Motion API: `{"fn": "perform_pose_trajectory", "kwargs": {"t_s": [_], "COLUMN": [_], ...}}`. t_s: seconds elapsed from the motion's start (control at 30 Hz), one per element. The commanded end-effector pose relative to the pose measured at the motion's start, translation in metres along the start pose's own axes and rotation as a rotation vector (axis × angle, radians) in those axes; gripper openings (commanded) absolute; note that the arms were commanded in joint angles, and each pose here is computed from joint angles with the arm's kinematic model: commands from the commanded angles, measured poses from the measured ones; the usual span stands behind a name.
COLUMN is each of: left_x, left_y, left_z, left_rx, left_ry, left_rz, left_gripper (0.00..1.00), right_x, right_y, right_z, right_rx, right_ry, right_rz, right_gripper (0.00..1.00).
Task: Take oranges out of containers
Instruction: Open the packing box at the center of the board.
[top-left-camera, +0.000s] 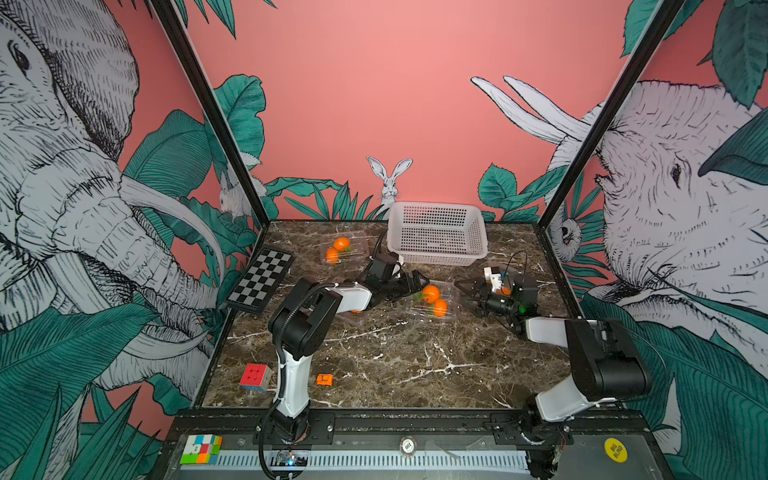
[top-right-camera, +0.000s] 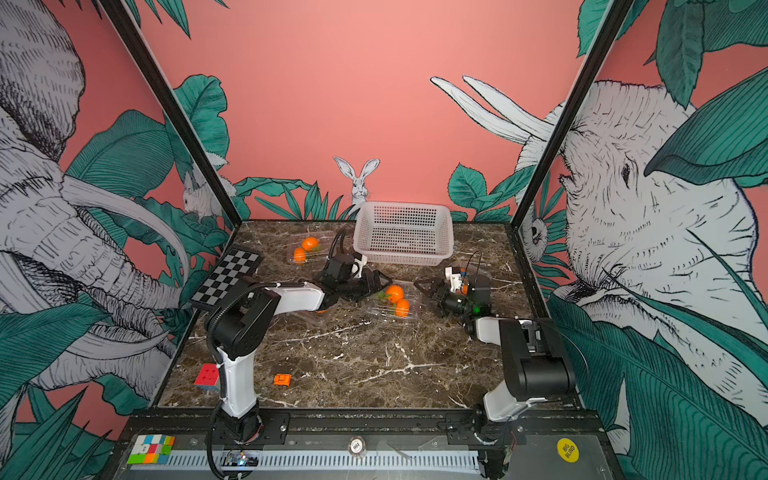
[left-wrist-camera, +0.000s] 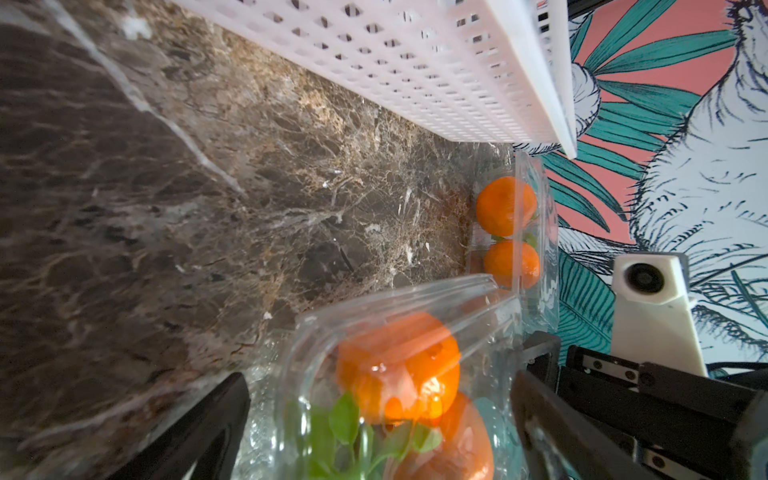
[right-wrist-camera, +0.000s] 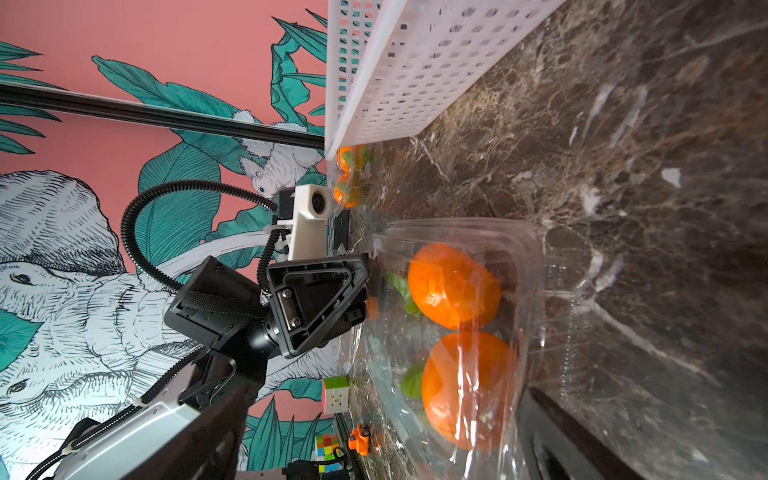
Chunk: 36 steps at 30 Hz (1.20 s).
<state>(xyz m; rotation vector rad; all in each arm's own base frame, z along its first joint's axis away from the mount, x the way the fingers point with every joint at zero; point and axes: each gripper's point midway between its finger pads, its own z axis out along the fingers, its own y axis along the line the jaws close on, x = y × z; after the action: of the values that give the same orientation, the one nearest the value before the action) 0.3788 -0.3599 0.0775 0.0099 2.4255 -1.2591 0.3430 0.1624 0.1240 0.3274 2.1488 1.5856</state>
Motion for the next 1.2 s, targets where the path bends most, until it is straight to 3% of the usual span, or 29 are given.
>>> {"fn": "perform_pose_trajectory", "kwargs": {"t_s": [0.0,0.87,1.17], "left_x": [-0.006,-0.003,-0.002], "left_y": [-0.018,-0.009,-0.006], "left_z": [-0.005,-0.001,0.000], "left_rx": [0.042,0.014,0.008], "left_ry": [-0.019,-0.009,-0.009], "left_rz": [0.017,0.015,0.012], "left_gripper": [0.99,0.99,0.99], "right_x": [-0.003,0.004,0.011], "right_y": [0.011,0.075,0.074], "right_z": [0.003,-0.003,0.009], "right_rx": [-0.045,-0.202,-0.166], "right_ry": [-0.007,-0.025,0.013], "right_rz": [-0.037,-0.143,-0.093], "right_gripper": [0.99,0.99,0.99]}}
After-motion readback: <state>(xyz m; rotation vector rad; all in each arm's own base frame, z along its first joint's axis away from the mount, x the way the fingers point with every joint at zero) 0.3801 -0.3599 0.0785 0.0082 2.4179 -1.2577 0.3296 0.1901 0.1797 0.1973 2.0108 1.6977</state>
